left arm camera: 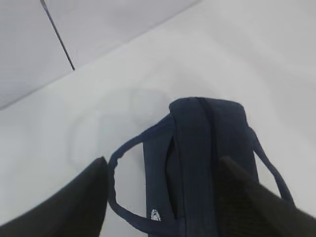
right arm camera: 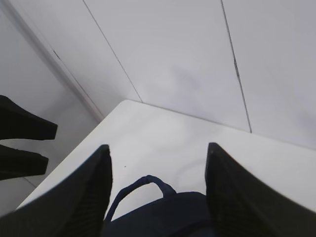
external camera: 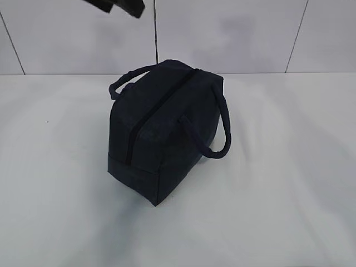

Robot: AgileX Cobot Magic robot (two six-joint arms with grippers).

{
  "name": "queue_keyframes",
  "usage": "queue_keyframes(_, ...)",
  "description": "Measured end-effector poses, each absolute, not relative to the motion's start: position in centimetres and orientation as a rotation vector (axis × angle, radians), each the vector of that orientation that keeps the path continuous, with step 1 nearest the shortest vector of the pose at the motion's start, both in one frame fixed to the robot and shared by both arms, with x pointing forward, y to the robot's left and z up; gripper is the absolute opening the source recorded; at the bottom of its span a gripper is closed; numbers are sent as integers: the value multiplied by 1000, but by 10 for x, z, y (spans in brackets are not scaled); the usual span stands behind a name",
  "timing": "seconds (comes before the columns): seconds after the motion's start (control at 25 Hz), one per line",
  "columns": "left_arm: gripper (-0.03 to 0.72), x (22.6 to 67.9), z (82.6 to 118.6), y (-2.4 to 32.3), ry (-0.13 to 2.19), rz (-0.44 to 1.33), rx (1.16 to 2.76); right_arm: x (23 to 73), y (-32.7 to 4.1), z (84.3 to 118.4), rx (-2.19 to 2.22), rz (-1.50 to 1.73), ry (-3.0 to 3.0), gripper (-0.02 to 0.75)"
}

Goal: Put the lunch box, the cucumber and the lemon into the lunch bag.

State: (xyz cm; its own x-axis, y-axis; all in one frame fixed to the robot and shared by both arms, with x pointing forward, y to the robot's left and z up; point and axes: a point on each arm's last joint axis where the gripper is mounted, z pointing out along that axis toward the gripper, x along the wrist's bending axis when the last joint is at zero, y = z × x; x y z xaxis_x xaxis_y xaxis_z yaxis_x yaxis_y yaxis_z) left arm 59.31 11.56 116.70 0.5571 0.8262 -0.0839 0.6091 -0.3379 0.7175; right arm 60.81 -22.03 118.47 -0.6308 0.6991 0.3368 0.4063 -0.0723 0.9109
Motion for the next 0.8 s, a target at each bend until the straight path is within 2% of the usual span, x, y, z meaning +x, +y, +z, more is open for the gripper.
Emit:
queue_keyframes(0.28,463,535,1246,146,1033,542,1920,516,-235,1267,1090,1626,1815,410)
queue_keyframes(0.48,449,486,1288,170,969,606,1829,425,-256,1303,1121,1406,1707,403)
queue_keyframes(0.6,448,459,1306,181,943,623,1781,369,-270,1309,1146,1280,1620,403)
queue_keyframes(0.8,445,423,1314,191,913,538,1752,290,-283,1288,1186,1170,1571,402)
